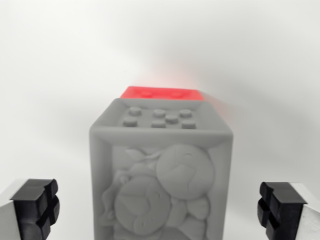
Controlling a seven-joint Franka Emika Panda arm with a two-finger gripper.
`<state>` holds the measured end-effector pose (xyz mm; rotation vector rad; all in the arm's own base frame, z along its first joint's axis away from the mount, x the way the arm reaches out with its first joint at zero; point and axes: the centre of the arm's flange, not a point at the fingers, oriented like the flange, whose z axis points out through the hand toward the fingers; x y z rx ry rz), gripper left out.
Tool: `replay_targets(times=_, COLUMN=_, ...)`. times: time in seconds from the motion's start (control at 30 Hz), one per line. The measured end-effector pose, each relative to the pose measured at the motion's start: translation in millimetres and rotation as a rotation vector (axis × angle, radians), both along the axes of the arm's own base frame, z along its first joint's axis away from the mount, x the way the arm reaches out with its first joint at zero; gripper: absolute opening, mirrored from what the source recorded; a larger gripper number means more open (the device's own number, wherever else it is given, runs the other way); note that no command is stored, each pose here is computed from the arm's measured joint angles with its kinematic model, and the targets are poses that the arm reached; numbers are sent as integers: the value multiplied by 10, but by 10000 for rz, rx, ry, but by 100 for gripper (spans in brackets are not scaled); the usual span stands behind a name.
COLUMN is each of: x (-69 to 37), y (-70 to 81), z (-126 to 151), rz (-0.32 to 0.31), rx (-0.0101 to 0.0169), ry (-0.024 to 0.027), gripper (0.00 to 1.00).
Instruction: Destack cube
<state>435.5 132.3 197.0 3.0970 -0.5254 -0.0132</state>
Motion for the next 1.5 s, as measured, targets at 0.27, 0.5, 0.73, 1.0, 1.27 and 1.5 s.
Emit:
replay_targets(times=0.27, x=-4, y=-3, z=-188, rz=-5, rx=1, ry=-23, gripper=100)
replay_targets(times=0.5, x=-7, y=-2, z=-278, rz=-10, rx=1, ry=-15, gripper=100)
replay_targets(times=0.73, x=-5, y=-2, z=-284, rz=-11, rx=2, ry=-23, gripper=0)
replay_targets(times=1.0, x=-4, y=-2, z=-284, rz=-11, rx=2, ry=-25, gripper=0)
replay_targets(times=1.27, x=-4, y=-2, z=-284, rz=-12, rx=2, ry=-26, gripper=0)
replay_targets(times=1.5, x=-4, y=-2, z=-284, rz=-12, rx=3, ry=-26, gripper=0)
